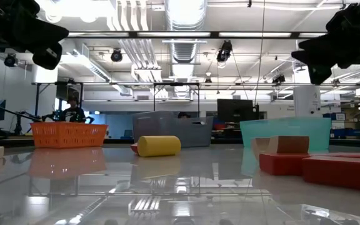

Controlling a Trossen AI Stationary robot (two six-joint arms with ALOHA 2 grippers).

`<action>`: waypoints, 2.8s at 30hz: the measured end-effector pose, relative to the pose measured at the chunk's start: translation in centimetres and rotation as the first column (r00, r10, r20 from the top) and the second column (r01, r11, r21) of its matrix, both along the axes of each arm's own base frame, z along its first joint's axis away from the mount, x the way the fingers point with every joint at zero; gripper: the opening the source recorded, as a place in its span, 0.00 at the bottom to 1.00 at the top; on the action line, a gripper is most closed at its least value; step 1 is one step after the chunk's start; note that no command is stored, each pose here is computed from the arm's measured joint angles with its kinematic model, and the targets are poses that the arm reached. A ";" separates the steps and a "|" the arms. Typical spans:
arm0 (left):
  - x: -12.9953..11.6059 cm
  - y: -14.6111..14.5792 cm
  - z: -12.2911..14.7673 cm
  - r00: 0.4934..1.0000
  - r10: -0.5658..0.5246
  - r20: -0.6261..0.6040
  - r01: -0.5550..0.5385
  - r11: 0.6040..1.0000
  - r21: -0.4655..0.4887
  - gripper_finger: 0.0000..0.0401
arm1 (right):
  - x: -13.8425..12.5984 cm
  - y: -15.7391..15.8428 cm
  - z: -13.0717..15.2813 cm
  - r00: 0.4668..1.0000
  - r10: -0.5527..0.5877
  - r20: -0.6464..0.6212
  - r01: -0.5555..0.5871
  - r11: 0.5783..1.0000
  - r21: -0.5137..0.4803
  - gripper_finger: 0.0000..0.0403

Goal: Sort & place blocks by color
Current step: Put the red block into the orange bin

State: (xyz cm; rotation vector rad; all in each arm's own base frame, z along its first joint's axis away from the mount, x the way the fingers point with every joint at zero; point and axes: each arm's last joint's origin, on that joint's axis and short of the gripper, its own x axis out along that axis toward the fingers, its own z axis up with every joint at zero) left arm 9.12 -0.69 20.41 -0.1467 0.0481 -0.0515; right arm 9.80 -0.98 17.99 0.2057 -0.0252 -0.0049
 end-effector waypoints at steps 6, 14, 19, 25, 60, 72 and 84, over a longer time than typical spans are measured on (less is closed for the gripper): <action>0.0 0.0 0.0 1.000 0.000 0.000 0.000 1.000 0.000 0.00 | -0.1 -0.3 1.2 0.985 -0.113 0.129 0.111 0.994 0.020 0.32; 0.0 0.0 0.1 1.000 -0.006 0.013 0.004 0.992 0.124 0.00 | -0.8 -1.2 2.8 0.860 -0.428 0.277 0.405 0.904 0.137 0.32; -0.1 0.0 1.8 0.981 -0.005 0.195 -0.023 0.990 0.138 0.00 | -1.0 -1.3 3.3 0.823 -0.468 0.323 0.416 0.883 0.219 0.32; -0.4 0.0 3.2 0.945 0.004 0.328 -0.008 1.000 0.012 0.00 | -1.3 -1.5 3.6 0.767 -0.538 0.349 0.389 0.823 0.414 0.32; -1.0 0.6 6.1 0.788 0.207 0.580 -0.108 0.974 -0.201 0.00 | 3.6 -1.7 15.1 0.801 -0.364 -0.475 0.591 0.603 0.535 0.32; 0.2 0.6 5.8 0.804 0.240 0.544 -0.145 0.966 -0.213 0.00 | 6.3 -0.7 14.7 0.620 0.119 -0.775 0.670 0.434 0.603 0.31; 0.2 0.6 7.1 0.705 0.234 0.669 -0.095 0.967 -0.238 0.00 | 8.9 1.7 11.2 0.395 0.393 -0.830 0.743 0.395 0.540 0.29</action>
